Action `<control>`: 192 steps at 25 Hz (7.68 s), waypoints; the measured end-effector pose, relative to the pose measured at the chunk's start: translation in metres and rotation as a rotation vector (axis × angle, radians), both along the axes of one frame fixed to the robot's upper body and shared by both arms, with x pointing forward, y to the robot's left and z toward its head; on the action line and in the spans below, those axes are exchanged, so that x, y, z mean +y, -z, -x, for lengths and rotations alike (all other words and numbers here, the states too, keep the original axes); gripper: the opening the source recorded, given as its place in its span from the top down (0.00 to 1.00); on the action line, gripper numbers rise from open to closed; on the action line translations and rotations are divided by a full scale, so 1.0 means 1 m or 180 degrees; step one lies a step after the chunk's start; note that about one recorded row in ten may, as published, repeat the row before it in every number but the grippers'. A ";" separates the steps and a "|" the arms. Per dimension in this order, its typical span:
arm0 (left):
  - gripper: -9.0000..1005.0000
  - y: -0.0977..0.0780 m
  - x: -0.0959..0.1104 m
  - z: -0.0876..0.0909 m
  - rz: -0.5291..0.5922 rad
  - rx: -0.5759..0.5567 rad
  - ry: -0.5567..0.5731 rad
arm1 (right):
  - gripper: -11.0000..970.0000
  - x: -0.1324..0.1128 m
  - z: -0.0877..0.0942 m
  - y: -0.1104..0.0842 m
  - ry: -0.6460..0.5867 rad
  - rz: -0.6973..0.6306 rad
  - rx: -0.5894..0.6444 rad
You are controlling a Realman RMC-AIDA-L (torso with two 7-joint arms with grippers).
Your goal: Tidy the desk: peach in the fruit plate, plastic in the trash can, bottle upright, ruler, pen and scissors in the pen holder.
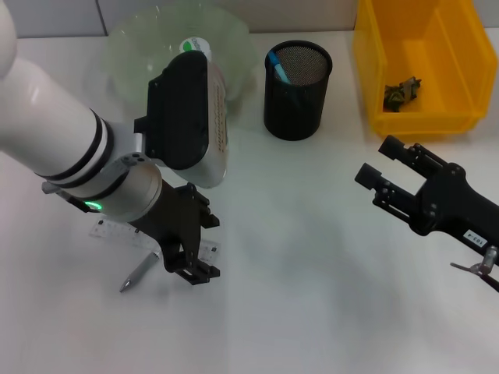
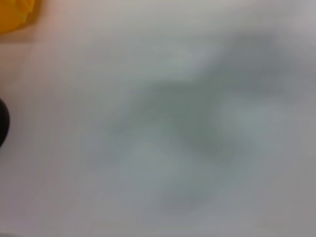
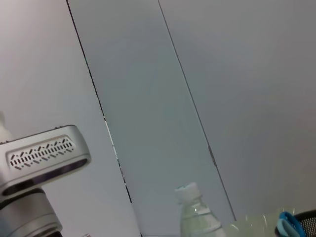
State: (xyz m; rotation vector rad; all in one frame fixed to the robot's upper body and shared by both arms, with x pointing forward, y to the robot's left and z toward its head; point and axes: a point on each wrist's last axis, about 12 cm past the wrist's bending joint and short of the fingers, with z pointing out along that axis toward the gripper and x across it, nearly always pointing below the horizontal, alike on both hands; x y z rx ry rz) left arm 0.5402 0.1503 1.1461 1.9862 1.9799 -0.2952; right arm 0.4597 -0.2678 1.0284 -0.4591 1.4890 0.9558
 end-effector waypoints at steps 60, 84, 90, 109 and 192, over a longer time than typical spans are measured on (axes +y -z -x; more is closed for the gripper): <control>0.30 0.032 0.000 -0.015 -0.0322 0.0006 -0.0069 | 0.26 0.009 0.000 0.002 -0.0074 -0.0101 0.0101; 0.59 0.030 0.001 -0.015 -0.0397 0.0042 -0.0073 | 0.26 0.011 0.000 0.002 -0.0085 -0.0122 0.0106; 0.61 0.025 -0.002 -0.015 -0.0349 0.0008 -0.0070 | 0.26 0.010 0.000 0.002 -0.0074 -0.0129 0.0104; 0.61 -0.057 -0.025 -0.011 0.1230 -0.0679 -0.0145 | 0.26 0.002 0.007 0.012 0.0182 -0.0069 0.0263; 0.60 0.018 -0.041 -0.073 0.3868 -0.1614 -0.1514 | 0.26 0.015 0.019 0.021 0.0180 -0.0332 0.0601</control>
